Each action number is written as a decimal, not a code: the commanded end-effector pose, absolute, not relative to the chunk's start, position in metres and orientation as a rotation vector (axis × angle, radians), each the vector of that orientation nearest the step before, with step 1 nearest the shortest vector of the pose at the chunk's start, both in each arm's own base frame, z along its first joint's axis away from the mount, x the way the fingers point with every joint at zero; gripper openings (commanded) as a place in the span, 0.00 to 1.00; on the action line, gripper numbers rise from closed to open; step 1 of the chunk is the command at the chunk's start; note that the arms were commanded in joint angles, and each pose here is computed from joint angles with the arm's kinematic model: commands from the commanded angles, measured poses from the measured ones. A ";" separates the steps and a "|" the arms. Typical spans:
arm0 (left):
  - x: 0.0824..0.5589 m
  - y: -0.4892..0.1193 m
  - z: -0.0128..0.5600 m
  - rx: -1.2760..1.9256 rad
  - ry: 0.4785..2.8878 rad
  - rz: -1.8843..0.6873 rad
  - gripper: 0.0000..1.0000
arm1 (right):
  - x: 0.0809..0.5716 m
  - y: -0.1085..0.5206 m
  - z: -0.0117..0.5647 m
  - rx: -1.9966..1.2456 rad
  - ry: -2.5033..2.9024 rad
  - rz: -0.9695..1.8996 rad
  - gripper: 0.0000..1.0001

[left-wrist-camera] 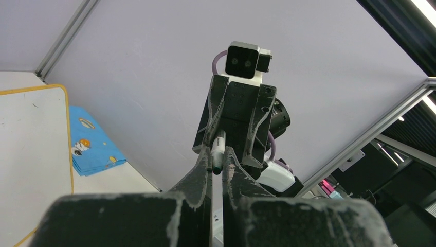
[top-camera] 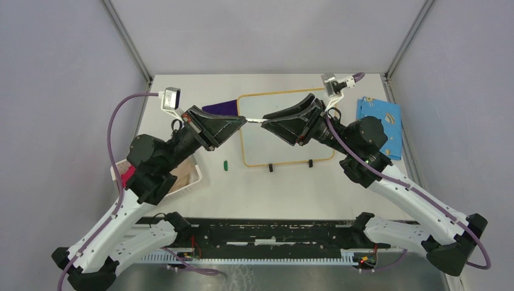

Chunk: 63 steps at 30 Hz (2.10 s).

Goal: Write a sentence on the whiteboard

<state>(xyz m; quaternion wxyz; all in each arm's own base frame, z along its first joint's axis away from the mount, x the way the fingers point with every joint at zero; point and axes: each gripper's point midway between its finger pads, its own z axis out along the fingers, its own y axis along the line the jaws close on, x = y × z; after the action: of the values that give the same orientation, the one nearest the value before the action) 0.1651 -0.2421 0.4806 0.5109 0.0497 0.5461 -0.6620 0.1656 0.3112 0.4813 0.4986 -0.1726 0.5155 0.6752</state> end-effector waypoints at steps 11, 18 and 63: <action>0.166 -0.236 0.491 0.102 1.269 -1.583 0.02 | 0.159 0.303 0.501 -0.400 1.159 1.655 0.41; 0.168 -0.239 0.487 0.101 1.282 -1.590 0.02 | 0.161 0.305 0.501 -0.387 1.162 1.662 0.38; 0.178 -0.239 0.475 0.089 1.344 -1.511 0.34 | 0.165 0.298 0.488 -0.388 1.176 1.577 0.00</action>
<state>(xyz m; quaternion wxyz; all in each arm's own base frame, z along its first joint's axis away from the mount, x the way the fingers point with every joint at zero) 0.1670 -0.2427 0.4752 0.5093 0.0469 0.5511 -0.6593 0.1706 0.3099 0.4782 0.5003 -0.1493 0.5098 0.6837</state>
